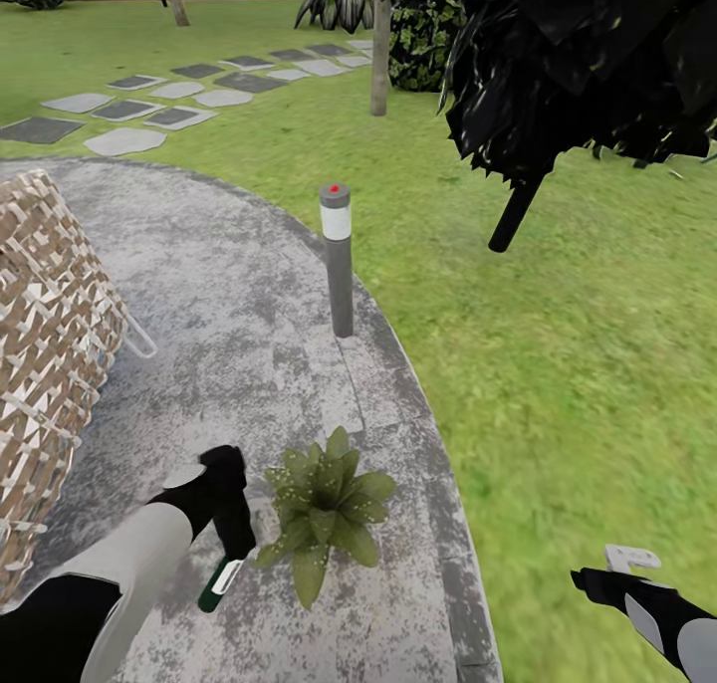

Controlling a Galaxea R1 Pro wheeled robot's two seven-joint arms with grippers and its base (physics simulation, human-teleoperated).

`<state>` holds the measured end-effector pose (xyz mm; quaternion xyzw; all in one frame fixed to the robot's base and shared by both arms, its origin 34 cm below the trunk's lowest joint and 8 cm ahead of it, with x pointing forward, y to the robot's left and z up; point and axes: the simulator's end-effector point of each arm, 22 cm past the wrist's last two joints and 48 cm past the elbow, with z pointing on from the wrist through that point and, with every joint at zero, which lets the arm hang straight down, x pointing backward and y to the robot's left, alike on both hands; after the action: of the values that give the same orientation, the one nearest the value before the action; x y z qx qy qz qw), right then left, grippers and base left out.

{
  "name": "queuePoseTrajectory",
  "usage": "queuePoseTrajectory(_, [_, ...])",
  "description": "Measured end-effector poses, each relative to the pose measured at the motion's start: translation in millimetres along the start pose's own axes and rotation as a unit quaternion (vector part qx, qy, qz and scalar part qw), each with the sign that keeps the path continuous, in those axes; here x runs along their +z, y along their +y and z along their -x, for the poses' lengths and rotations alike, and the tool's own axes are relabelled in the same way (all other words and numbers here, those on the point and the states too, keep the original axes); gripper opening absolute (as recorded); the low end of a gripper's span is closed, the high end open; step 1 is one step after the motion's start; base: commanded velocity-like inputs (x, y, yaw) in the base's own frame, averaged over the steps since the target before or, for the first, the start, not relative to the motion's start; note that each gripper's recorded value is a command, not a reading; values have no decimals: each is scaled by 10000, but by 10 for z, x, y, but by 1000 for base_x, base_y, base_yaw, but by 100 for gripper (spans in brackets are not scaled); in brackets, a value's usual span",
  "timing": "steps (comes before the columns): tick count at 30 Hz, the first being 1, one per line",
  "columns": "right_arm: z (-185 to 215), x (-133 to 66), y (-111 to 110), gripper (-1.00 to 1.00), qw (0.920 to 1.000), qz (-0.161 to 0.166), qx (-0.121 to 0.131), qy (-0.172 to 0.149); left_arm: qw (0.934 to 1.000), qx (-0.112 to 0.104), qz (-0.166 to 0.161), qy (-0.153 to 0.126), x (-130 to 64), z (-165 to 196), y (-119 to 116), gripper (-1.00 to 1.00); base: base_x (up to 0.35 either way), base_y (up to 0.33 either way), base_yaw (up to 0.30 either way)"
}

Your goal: Pick up the pesticide atomizer in the garden and spray insectifuge to fully cover both potted plants in the garden.

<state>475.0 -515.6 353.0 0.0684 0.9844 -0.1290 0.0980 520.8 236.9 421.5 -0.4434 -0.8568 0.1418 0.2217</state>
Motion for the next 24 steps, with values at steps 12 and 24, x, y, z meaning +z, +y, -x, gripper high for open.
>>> queuePoseTrajectory(12, [1, 3, 1, 100, 10000, -2, 0, 1, 10000, 0, -1, -24, 0, 31, -10, -100, -178, -254, 227])
queuePoseTrajectory(24, [0, 3, 1, 100, 10000, 2, -1, 1, 9986, -74, 519, -43, -26, 74, 199, -100, -137, -246, 97])
